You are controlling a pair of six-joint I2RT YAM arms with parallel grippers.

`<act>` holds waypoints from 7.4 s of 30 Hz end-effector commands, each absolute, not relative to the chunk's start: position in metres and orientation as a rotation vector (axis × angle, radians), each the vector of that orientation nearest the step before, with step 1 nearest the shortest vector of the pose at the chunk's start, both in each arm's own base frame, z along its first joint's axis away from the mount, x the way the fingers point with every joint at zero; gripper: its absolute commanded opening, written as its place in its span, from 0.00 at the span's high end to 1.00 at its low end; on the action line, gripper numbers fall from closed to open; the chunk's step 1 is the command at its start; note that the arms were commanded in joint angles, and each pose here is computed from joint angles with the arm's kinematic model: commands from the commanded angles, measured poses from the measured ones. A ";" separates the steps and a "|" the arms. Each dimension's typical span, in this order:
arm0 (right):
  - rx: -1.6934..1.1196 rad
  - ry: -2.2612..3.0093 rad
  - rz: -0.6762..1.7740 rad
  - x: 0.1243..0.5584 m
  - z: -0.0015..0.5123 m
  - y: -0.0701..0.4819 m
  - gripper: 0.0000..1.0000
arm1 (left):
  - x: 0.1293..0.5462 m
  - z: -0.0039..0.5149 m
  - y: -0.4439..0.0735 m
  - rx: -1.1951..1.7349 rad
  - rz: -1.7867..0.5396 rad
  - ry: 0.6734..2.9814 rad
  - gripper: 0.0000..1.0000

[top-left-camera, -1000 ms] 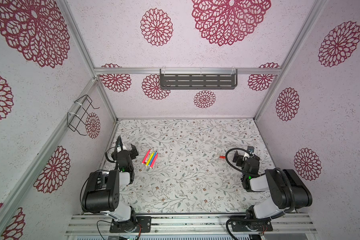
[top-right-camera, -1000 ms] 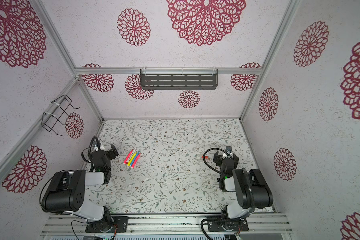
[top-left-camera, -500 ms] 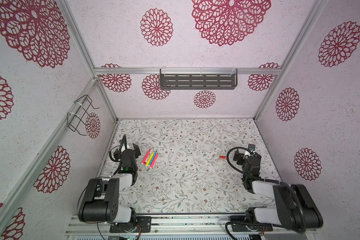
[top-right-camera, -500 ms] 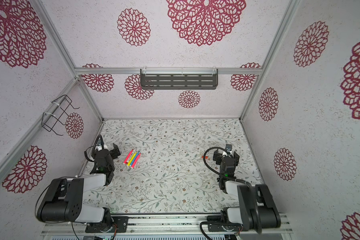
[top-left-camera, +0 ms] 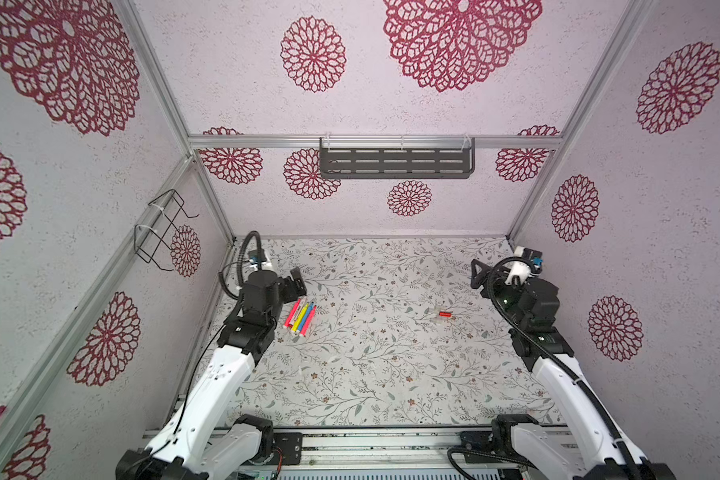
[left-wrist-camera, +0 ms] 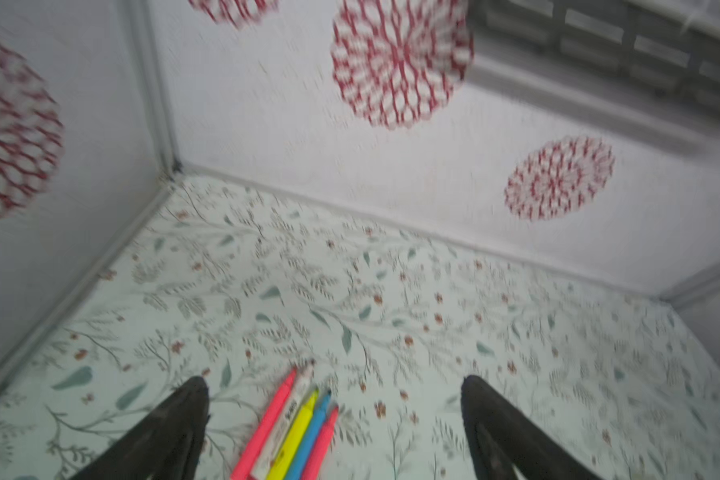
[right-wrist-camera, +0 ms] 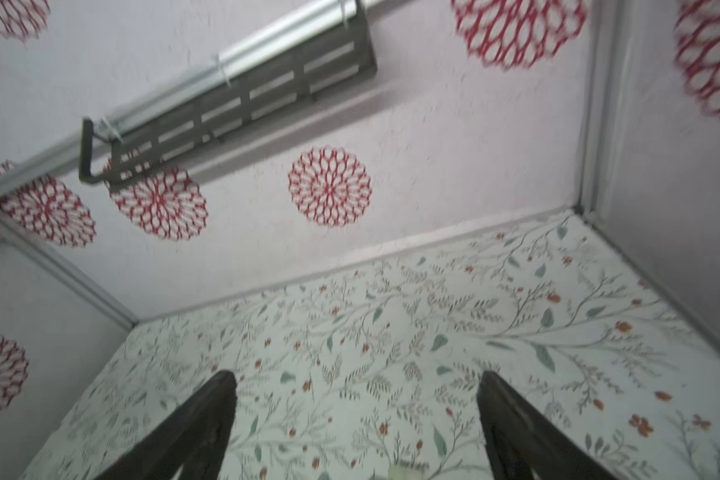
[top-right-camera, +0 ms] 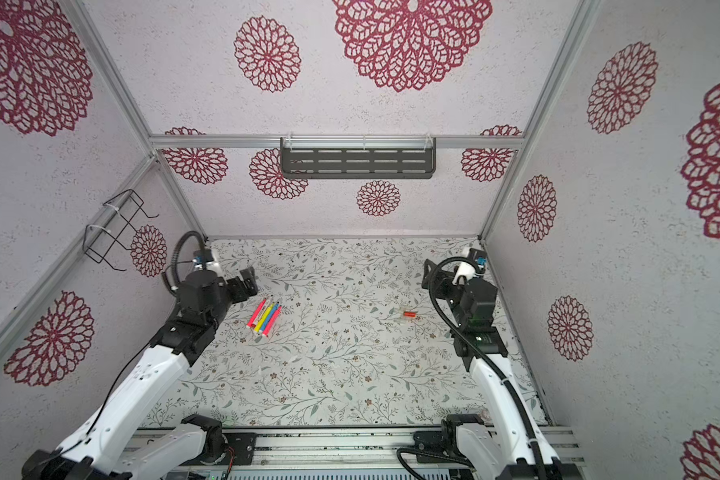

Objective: Insert the pens into the pen caps
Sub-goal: 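Lower the left gripper over the pink pen while the right gripper moves toward the caps, then close the left gripper on the pink pen and lift it upright, then carry the upright pink pen toward the right gripper while the right gripper approaches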

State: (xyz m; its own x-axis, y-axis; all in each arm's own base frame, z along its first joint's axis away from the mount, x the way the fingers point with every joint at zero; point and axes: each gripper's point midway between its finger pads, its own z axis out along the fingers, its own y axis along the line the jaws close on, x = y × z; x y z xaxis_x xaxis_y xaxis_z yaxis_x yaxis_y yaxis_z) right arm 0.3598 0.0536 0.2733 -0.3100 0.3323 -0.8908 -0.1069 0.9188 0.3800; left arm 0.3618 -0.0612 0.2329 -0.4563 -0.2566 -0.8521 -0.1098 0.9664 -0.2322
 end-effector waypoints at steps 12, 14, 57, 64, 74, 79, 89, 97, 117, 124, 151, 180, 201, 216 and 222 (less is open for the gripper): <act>-0.048 2.245 0.511 0.337 0.213 0.095 0.19 | 0.358 0.105 -0.112 -0.179 -0.291 2.577 0.30; -0.065 2.265 0.541 0.340 0.207 0.101 0.25 | 0.360 0.097 -0.110 -0.173 -0.256 2.609 0.34; -0.069 2.221 0.565 0.346 0.212 0.126 0.34 | 0.378 0.028 -0.091 -0.070 0.051 2.817 0.56; -0.077 2.194 0.614 0.342 0.226 0.131 0.34 | 0.378 0.025 -0.091 -0.058 0.073 2.826 0.57; -0.084 2.147 0.644 0.338 0.237 0.134 0.34 | 0.374 0.019 -0.095 -0.040 0.081 2.847 0.59; -0.078 2.140 0.639 0.338 0.238 0.132 0.34 | 0.372 0.016 -0.106 -0.003 0.076 2.858 0.62; -0.057 2.130 0.612 0.335 0.239 0.127 0.35 | 0.362 0.004 -0.127 0.080 0.085 2.895 0.73; -0.037 2.121 0.596 0.335 0.241 0.123 0.36 | 0.351 -0.003 -0.137 0.126 0.015 2.929 0.87; -0.320 2.020 1.115 0.299 0.238 0.194 0.37 | 0.332 0.179 -0.248 0.316 -0.848 2.149 0.90; -0.399 1.969 1.199 0.284 0.249 0.219 0.38 | 0.309 0.210 -0.268 0.335 -1.001 1.997 0.89; -0.502 1.790 1.379 0.273 0.280 0.280 0.51 | 0.267 0.227 -0.303 0.444 -1.075 1.883 0.88; -0.571 1.836 1.423 0.272 0.267 0.308 0.80 | 0.263 0.224 -0.318 0.495 -1.064 1.884 0.87; -0.536 1.785 1.389 0.274 0.283 0.302 0.87 | 0.265 0.207 -0.328 0.530 -1.051 1.961 0.49; -0.528 1.772 1.375 0.272 0.285 0.298 0.87 | 0.267 0.206 -0.325 0.511 -1.020 1.965 0.68; -0.515 1.783 1.370 0.271 0.282 0.296 0.67 | 0.271 0.208 -0.315 0.464 -0.973 1.958 0.89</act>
State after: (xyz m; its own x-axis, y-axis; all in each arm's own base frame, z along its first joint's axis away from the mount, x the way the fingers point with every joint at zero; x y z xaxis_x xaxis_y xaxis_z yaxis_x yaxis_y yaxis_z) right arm 0.2746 0.2980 0.2622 -0.6373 0.1217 -0.7610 -0.6919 0.3444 0.6345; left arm 0.2641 -0.3233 0.1971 -0.5754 -0.0075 -0.8179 0.6571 0.5912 -0.4677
